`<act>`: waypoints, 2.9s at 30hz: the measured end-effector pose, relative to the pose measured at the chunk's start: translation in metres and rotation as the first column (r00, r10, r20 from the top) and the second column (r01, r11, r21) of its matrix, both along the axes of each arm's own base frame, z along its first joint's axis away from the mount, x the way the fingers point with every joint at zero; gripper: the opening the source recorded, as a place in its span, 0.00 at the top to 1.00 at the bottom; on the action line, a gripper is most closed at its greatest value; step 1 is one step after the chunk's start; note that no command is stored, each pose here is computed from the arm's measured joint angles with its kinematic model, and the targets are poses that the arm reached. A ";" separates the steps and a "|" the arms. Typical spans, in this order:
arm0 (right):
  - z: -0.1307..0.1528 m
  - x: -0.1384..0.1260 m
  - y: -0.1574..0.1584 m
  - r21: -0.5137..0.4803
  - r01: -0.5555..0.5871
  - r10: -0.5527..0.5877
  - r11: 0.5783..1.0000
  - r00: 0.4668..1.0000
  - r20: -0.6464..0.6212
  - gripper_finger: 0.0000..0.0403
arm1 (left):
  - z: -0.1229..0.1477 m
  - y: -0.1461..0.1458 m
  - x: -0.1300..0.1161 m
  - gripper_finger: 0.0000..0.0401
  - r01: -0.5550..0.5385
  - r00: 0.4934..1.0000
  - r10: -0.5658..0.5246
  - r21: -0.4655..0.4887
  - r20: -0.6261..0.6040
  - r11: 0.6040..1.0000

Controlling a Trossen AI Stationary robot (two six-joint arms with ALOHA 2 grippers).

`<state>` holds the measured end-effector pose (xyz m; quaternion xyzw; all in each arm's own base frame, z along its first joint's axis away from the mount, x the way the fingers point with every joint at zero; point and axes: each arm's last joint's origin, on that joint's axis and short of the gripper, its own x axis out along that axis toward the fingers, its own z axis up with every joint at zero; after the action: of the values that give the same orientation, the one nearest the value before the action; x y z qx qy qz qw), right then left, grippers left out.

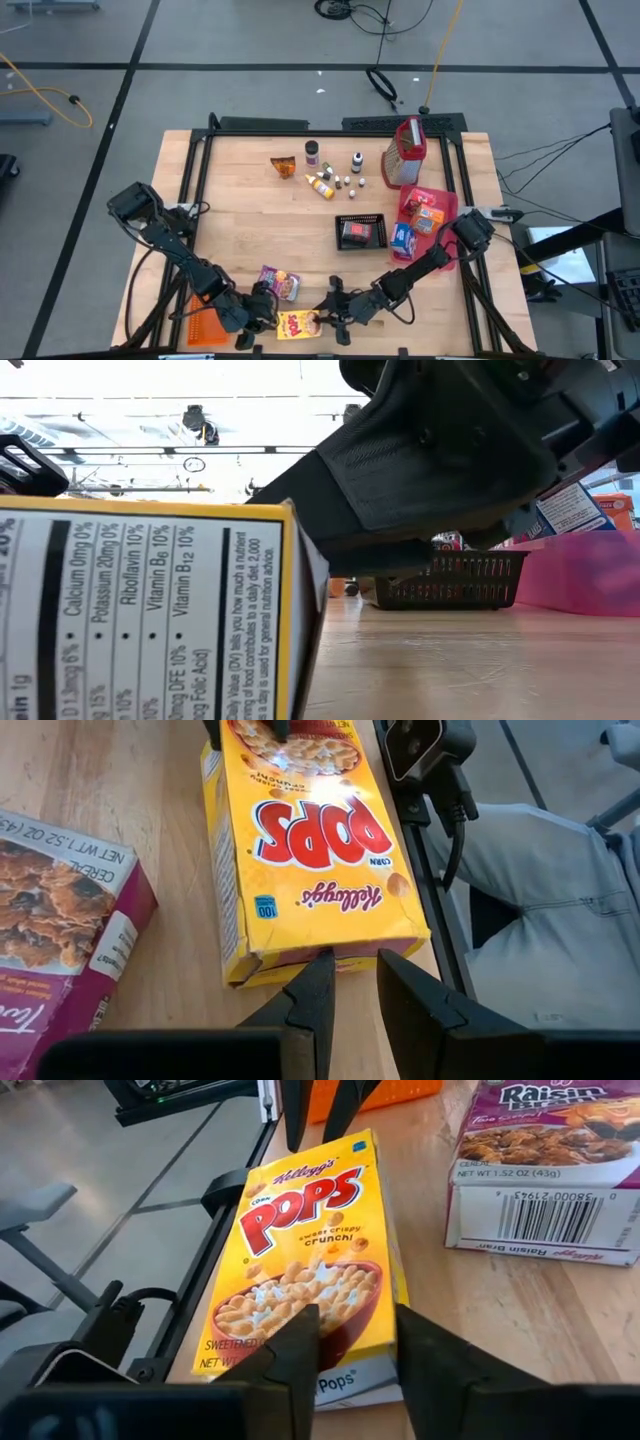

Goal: Pick & Place Kitchen Items
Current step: Put the yellow cereal box into the red bin

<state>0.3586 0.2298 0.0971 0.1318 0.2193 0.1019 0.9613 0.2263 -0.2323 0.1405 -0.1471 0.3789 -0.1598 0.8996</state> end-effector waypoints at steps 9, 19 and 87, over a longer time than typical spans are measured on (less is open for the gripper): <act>0.002 0.000 0.000 -0.014 -0.013 0.013 1.000 1.000 0.026 0.77 | 0.001 0.000 0.000 0.80 0.010 1.000 -0.010 0.003 0.012 1.000; 0.045 -0.010 0.007 -0.070 -0.070 0.075 0.995 0.994 0.083 0.91 | 0.001 0.000 0.001 0.80 0.005 1.000 -0.005 0.007 0.017 1.000; 0.207 -0.085 -0.002 -0.421 0.576 -0.349 0.700 0.791 0.503 0.96 | 0.134 0.062 0.039 0.70 -0.338 0.485 0.304 -0.144 0.820 0.930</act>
<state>0.2738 0.2273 0.3041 -0.1234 0.0044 -0.1926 0.9735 0.2652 -0.1702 0.2741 -0.1054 -0.1224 -0.0326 0.9863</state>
